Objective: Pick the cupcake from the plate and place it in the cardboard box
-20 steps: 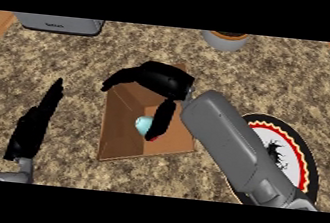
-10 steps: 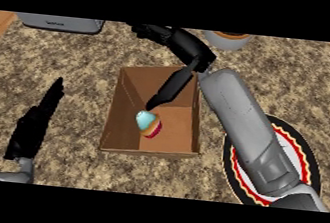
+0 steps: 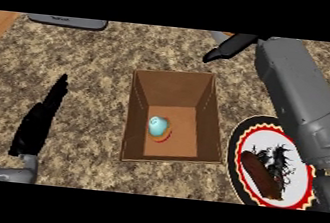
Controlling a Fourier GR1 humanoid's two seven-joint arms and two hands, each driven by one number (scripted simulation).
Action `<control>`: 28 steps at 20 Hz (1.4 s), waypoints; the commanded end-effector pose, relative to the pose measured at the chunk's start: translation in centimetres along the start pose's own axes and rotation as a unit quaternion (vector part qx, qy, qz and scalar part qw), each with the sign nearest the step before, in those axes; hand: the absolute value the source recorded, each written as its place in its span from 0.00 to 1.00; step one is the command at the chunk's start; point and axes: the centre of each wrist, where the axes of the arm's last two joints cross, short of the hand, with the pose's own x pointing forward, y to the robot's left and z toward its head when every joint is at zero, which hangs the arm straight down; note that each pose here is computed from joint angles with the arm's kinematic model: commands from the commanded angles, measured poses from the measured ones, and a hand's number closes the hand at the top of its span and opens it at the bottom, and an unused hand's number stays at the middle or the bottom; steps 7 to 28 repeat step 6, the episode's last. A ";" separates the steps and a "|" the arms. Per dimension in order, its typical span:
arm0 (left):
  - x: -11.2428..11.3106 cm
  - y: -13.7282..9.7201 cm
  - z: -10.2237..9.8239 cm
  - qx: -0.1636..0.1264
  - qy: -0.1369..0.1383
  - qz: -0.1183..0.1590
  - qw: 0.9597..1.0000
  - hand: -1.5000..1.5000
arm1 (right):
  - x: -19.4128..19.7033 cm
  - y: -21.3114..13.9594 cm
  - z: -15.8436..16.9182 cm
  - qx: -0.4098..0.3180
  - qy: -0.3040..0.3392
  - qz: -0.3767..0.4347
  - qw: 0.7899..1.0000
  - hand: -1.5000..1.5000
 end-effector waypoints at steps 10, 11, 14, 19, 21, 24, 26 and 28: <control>1.4 0.7 -0.8 -0.017 -0.010 -0.001 1.000 0.50 | 2.6 -8.2 4.9 -0.006 -0.017 0.011 1.000 0.00; 1.4 0.7 -0.8 -0.017 -0.010 -0.001 1.000 0.50 | 2.6 -8.2 4.9 -0.006 -0.017 0.011 1.000 0.00; 1.4 0.7 -0.8 -0.017 -0.010 -0.001 1.000 0.50 | 2.6 -8.2 4.9 -0.006 -0.017 0.011 1.000 0.00; 1.4 0.7 -0.8 -0.017 -0.010 -0.001 1.000 0.50 | 2.6 -8.2 4.9 -0.006 -0.017 0.011 1.000 0.00; 1.4 0.7 -0.8 -0.017 -0.010 -0.001 1.000 0.50 | 2.6 -8.2 4.9 -0.006 -0.017 0.011 1.000 0.00; 1.4 0.7 -0.8 -0.017 -0.010 -0.001 1.000 0.50 | 2.6 -8.2 4.9 -0.006 -0.017 0.011 1.000 0.00; 1.4 0.7 -0.8 -0.017 -0.010 -0.001 1.000 0.50 | 2.6 -8.2 4.9 -0.006 -0.017 0.011 1.000 0.00; 1.4 0.7 -0.8 -0.017 -0.010 -0.001 1.000 0.50 | 2.6 -8.2 4.9 -0.006 -0.017 0.011 1.000 0.00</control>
